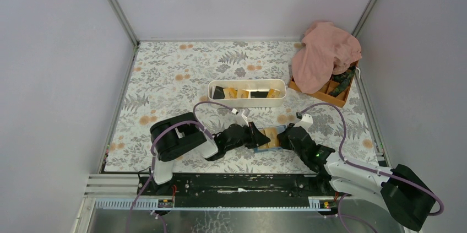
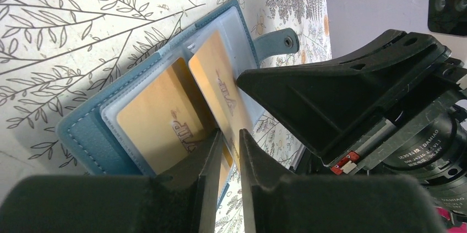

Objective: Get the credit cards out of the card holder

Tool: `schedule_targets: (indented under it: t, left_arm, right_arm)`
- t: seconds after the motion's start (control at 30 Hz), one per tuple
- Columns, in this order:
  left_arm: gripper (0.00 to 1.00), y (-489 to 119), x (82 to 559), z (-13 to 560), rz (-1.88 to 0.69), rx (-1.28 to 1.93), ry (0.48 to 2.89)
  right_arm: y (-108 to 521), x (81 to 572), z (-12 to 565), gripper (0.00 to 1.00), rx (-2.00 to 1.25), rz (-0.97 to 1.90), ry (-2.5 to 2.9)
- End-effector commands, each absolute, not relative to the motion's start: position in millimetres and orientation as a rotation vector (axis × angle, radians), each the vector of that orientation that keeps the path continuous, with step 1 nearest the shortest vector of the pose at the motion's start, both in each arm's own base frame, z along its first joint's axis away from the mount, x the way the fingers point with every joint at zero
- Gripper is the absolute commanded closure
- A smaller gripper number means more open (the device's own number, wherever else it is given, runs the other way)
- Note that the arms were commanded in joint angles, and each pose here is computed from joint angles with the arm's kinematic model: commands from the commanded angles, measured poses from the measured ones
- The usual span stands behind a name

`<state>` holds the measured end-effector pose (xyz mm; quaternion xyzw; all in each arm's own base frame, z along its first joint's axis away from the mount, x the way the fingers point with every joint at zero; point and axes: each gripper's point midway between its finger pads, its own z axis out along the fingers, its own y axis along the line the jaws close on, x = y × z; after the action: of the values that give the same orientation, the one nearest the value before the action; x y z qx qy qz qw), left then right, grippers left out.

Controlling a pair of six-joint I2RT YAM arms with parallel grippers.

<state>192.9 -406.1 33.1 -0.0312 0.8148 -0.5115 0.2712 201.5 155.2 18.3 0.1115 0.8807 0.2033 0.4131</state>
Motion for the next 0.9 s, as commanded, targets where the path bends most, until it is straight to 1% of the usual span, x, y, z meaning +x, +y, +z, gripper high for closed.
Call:
schedule_targets:
  t: [0.0, 0.07, 0.13, 0.23, 0.43, 0.47, 0.53, 0.6, 0.77, 0.87]
  left_arm:
    - [0.77, -411, 195, 55, -1.445, -0.094, 2.096]
    - [0.84, -411, 196, 55, -1.441, -0.095, 2.1]
    - [0.88, -411, 196, 55, -1.44, -0.091, 2.101]
    - [1.0, -411, 195, 55, -1.439, -0.085, 2.102]
    - [1.0, -410, 196, 59, -1.443, -0.074, 2.089]
    - [1.0, -407, 197, 59, -1.434, -0.073, 2.092]
    - [1.0, -399, 201, 60, -1.417, -0.078, 2.094]
    - [1.0, -390, 203, 64, -1.409, -0.07, 2.089]
    - [1.0, -362, 203, 71, -1.367, -0.04, 2.117]
    - [1.0, -346, 204, 72, -1.299, -0.01, 2.146]
  right_arm:
    - [150, 190, 2, 0.99, 0.265, 0.48, 2.28]
    - [149, 191, 2, 0.99, 0.266, 0.478, 2.279]
    - [149, 191, 2, 0.99, 0.266, 0.477, 2.279]
    - [148, 190, 1, 0.99, 0.268, 0.472, 2.282]
    - [147, 192, 5, 0.98, 0.269, 0.461, 2.272]
    - [145, 192, 5, 0.96, 0.271, 0.453, 2.27]
    - [142, 194, 6, 0.87, 0.276, 0.437, 2.26]
    - [142, 195, 8, 0.83, 0.28, 0.434, 2.251]
    - [141, 197, 10, 0.82, 0.277, 0.416, 2.246]
    - [140, 199, 13, 0.82, 0.273, 0.413, 2.239]
